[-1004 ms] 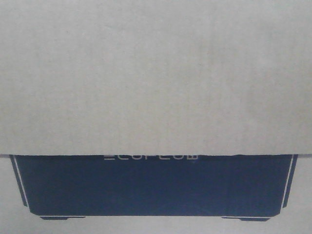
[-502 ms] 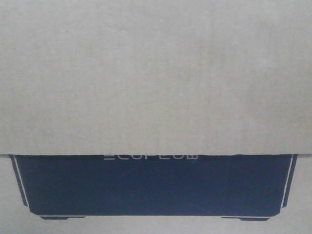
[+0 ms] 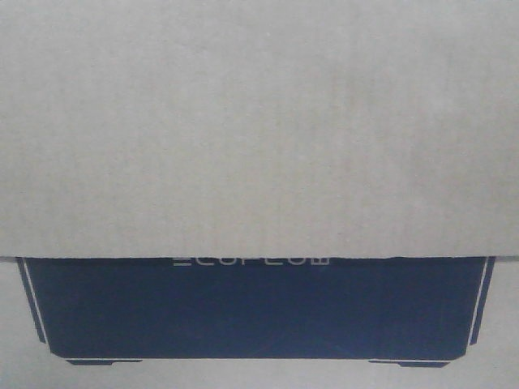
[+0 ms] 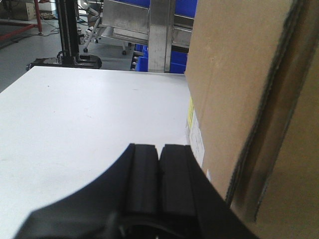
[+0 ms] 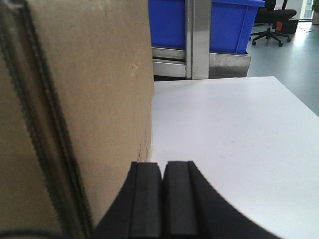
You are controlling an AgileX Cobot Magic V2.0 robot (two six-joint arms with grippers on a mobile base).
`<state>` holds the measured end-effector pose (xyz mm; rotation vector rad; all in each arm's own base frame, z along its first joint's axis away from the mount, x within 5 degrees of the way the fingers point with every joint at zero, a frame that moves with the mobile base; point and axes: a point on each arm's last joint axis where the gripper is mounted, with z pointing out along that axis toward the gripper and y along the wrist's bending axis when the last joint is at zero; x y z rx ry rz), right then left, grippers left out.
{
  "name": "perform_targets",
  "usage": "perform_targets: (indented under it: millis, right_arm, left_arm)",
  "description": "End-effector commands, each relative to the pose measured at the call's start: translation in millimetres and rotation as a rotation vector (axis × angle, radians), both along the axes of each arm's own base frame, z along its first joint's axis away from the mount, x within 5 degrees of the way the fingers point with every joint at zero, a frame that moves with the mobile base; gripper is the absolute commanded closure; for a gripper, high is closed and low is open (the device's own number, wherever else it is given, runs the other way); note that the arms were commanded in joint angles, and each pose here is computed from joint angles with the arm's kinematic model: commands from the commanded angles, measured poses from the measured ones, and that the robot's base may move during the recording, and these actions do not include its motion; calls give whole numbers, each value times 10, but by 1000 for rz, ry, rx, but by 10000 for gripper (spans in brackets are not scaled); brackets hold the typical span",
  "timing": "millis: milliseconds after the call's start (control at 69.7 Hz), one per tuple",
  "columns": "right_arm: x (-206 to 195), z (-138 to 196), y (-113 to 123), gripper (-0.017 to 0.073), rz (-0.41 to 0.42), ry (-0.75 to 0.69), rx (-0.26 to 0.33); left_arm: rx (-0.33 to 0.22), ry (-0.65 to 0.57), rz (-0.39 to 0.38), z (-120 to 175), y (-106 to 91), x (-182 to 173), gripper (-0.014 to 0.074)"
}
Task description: Grab box from left shelf to table start
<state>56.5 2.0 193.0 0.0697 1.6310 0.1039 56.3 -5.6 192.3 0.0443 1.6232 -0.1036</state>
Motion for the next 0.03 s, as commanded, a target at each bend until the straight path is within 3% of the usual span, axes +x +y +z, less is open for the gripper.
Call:
perform_targets:
  millis: [0, 14]
  right_arm:
    - [-2, 62, -13, 502, -16, -94, 3]
    - [-2, 62, -13, 502, -16, -94, 3]
  left_arm:
    - [-17, -110, 6, 111, 6, -11, 693]
    - [-17, -110, 6, 111, 6, -11, 693]
